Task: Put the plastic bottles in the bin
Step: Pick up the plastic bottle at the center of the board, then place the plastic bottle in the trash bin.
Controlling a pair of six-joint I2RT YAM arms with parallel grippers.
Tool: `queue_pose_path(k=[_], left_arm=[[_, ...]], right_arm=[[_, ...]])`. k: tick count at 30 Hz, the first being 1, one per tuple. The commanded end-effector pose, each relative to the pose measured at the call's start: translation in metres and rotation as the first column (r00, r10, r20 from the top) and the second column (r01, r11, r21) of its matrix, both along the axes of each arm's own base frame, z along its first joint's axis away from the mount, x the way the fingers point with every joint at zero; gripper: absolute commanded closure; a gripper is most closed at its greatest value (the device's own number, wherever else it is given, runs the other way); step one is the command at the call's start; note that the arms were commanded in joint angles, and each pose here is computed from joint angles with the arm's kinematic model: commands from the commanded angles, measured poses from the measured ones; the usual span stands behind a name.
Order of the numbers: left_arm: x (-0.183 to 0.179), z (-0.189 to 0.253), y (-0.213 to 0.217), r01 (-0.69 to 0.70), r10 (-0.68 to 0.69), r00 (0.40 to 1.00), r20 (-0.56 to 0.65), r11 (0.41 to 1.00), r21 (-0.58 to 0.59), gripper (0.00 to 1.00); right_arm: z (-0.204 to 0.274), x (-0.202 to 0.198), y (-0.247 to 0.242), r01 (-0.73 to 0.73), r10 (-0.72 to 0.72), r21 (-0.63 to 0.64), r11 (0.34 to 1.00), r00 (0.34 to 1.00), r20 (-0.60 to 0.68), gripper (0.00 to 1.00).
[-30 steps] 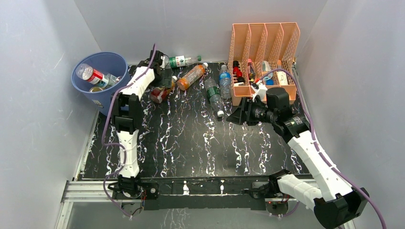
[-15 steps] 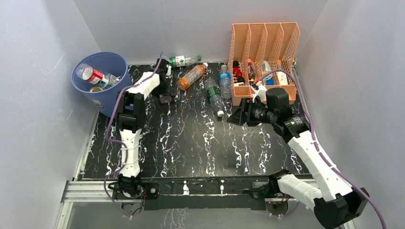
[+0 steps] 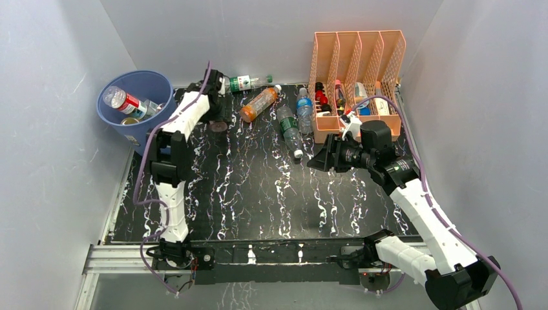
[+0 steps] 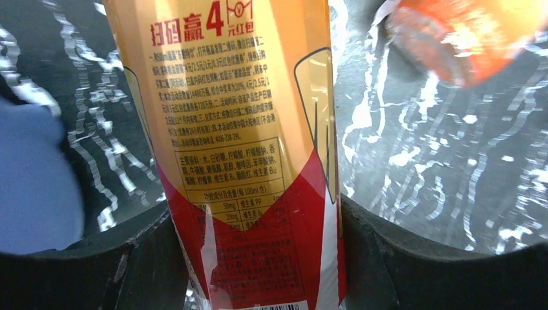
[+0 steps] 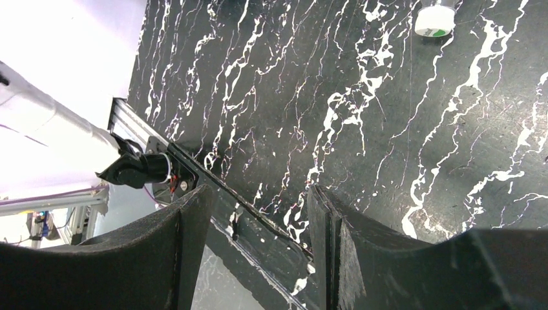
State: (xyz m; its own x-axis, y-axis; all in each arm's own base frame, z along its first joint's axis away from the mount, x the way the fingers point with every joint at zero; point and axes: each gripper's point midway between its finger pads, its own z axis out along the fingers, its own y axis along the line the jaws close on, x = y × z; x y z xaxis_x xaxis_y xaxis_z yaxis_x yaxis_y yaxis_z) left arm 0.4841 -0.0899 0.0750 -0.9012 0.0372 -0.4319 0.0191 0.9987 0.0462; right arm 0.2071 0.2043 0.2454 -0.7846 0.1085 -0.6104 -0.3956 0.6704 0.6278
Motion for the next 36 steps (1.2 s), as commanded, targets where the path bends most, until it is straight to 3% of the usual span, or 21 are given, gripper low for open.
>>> queue_pose_path(k=[1,7,12,15,19,23,28,29,30,31,32,33,36], left_arm=[[-0.005,0.142,0.010,-0.044,0.051,0.963,0.264,0.998,-0.034,0.55],[-0.021,0.257,0.025,-0.078,0.101,0.877,0.469,0.995,-0.067,0.54],[-0.034,0.316,0.074,-0.183,0.211,0.790,0.575,0.977,-0.108,0.54],[-0.039,0.322,0.134,-0.291,0.337,0.750,0.569,0.941,-0.174,0.54],[-0.046,0.319,0.175,-0.366,0.417,0.724,0.550,0.908,-0.206,0.53],[-0.046,0.312,0.190,-0.384,0.449,0.710,0.543,0.893,-0.235,0.53],[-0.043,0.292,0.188,-0.382,0.450,0.738,0.502,0.893,-0.238,0.52],[-0.043,0.290,0.188,-0.380,0.448,0.737,0.506,0.894,-0.239,0.49],[-0.044,0.287,0.188,-0.385,0.451,0.738,0.502,0.893,-0.235,0.43],[-0.047,0.286,0.190,-0.397,0.456,0.737,0.499,0.889,-0.227,0.32],[-0.049,0.284,0.191,-0.405,0.459,0.740,0.492,0.887,-0.220,0.24],[-0.052,0.283,0.194,-0.421,0.468,0.738,0.487,0.882,-0.209,0.16],[-0.059,0.285,0.200,-0.453,0.485,0.730,0.481,0.871,-0.189,0.08]], right_arm=[[0.009,-0.002,0.004,-0.011,0.010,0.042,0.999,0.999,0.030,0.33],[0.010,-0.003,0.005,-0.018,0.016,0.047,0.999,0.999,0.033,0.33],[0.011,-0.004,0.005,-0.023,0.022,0.051,0.998,0.999,0.033,0.33],[0.012,-0.005,0.004,-0.023,0.022,0.051,0.998,0.999,0.034,0.33],[0.012,-0.006,0.004,-0.022,0.021,0.050,0.998,0.999,0.035,0.33],[0.009,-0.006,0.007,-0.038,0.036,0.060,0.997,0.999,0.033,0.33],[0.010,-0.005,0.008,-0.044,0.042,0.065,0.997,0.998,0.038,0.33],[0.009,-0.005,0.009,-0.045,0.042,0.065,0.997,0.998,0.037,0.33],[0.009,-0.004,0.009,-0.045,0.043,0.065,0.997,0.998,0.036,0.33],[0.006,-0.002,0.006,-0.092,0.090,0.010,0.996,0.989,0.113,0.33],[0.009,-0.005,0.010,-0.033,0.033,0.079,0.996,0.999,0.010,0.33],[0.009,-0.005,0.011,-0.025,0.025,0.087,0.996,1.000,-0.005,0.33],[0.008,-0.004,0.011,-0.026,0.027,0.089,0.996,1.000,-0.008,0.33]])
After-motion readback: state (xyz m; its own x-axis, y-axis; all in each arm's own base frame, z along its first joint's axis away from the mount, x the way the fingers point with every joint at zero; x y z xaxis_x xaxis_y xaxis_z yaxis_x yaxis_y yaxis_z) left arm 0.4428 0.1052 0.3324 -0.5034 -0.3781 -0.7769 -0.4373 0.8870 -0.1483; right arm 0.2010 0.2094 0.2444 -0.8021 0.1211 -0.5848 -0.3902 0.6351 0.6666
